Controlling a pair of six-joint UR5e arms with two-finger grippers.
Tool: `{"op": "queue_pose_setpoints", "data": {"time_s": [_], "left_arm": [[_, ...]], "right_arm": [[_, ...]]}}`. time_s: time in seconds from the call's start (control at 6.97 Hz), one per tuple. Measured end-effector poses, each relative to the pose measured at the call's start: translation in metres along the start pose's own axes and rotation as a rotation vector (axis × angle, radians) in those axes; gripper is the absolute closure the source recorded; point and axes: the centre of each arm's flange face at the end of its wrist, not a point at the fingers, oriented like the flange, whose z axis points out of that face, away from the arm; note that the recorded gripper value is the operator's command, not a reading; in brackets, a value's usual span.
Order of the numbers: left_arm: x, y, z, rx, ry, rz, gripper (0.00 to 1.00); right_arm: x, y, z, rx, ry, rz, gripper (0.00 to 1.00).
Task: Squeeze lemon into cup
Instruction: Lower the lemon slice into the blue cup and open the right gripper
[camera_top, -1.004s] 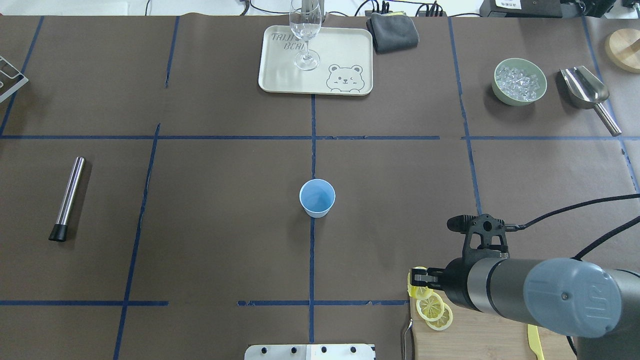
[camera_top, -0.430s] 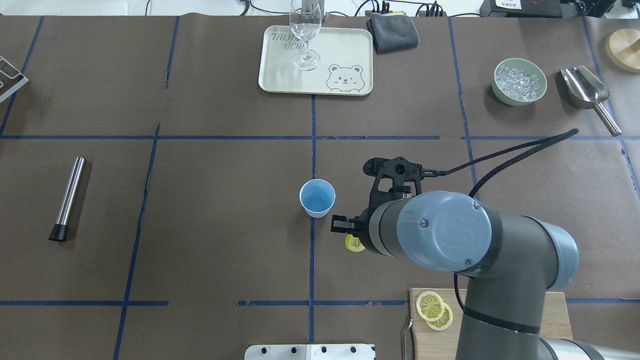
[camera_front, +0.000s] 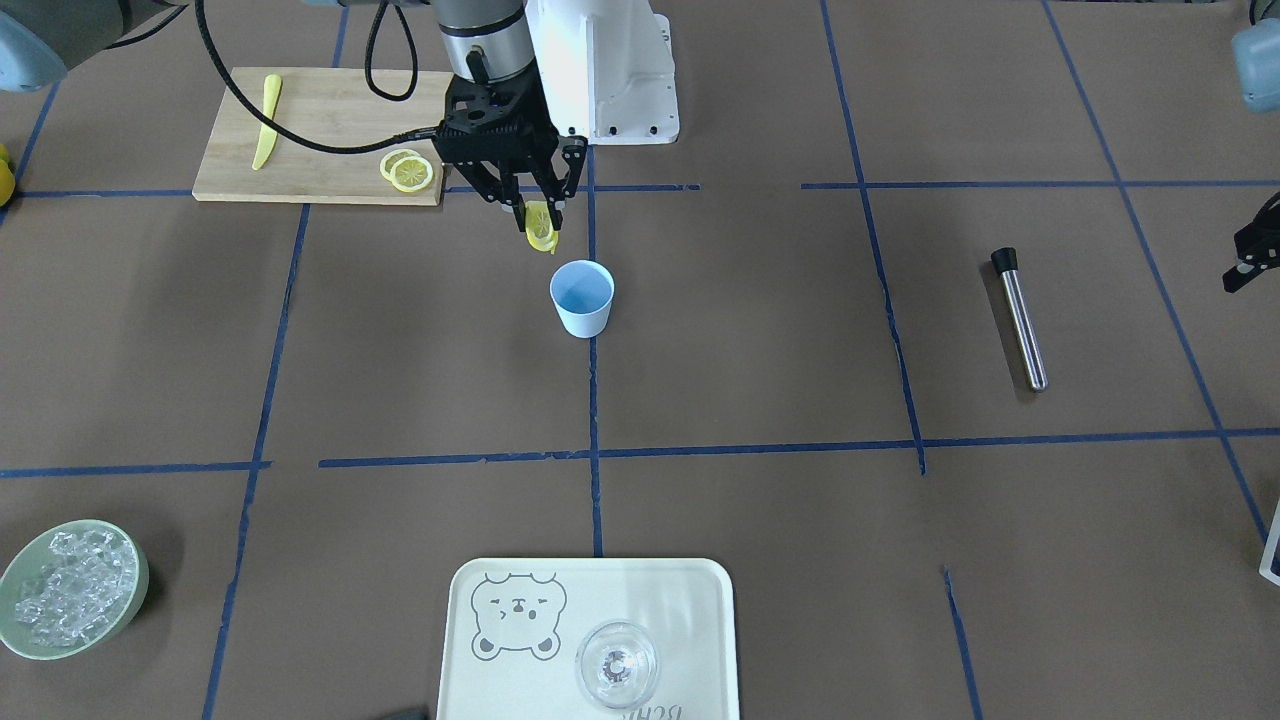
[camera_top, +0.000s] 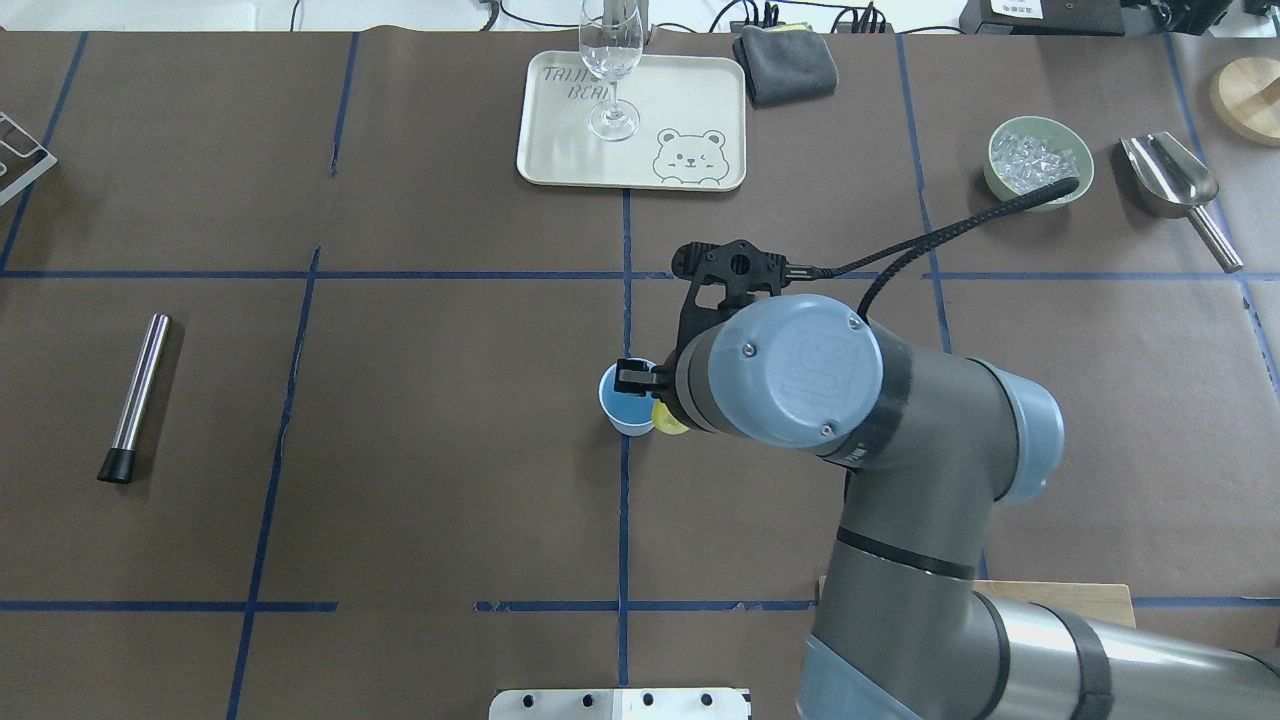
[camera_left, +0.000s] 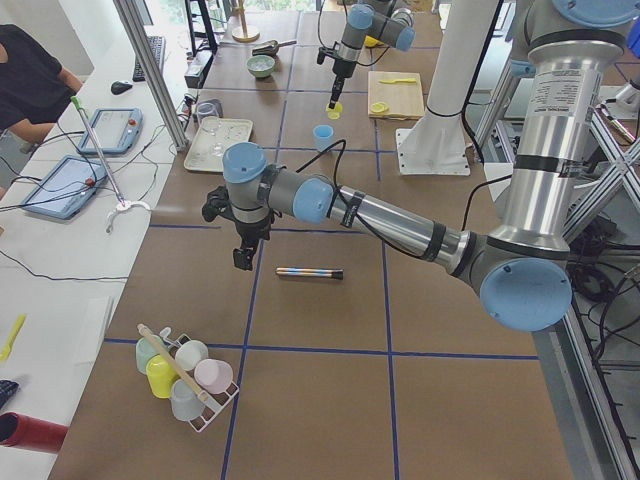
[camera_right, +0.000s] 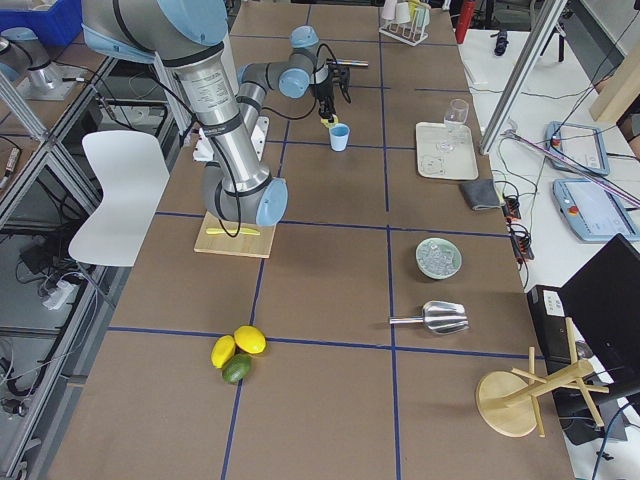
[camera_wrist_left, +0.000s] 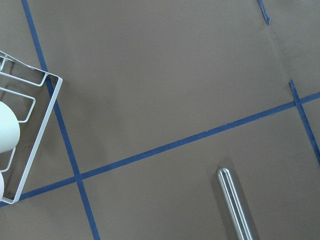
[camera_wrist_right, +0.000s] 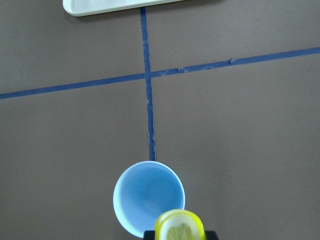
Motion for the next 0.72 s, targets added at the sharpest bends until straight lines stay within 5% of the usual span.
{"op": "queue_pose_setpoints", "data": {"time_s": [0.43, 0.72], "left_arm": [[0.001, -0.001, -0.001, 0.003, 0.0, 0.003, 0.0], [0.001, -0.001, 0.0, 0.0, 0.0, 0.002, 0.0]], "right_arm": [[-0.032, -0.024, 0.031, 0.008, 0.05, -0.018, 0.58], [-0.032, -0.021, 0.042, -0.036, 0.068, -0.02, 0.57]]}}
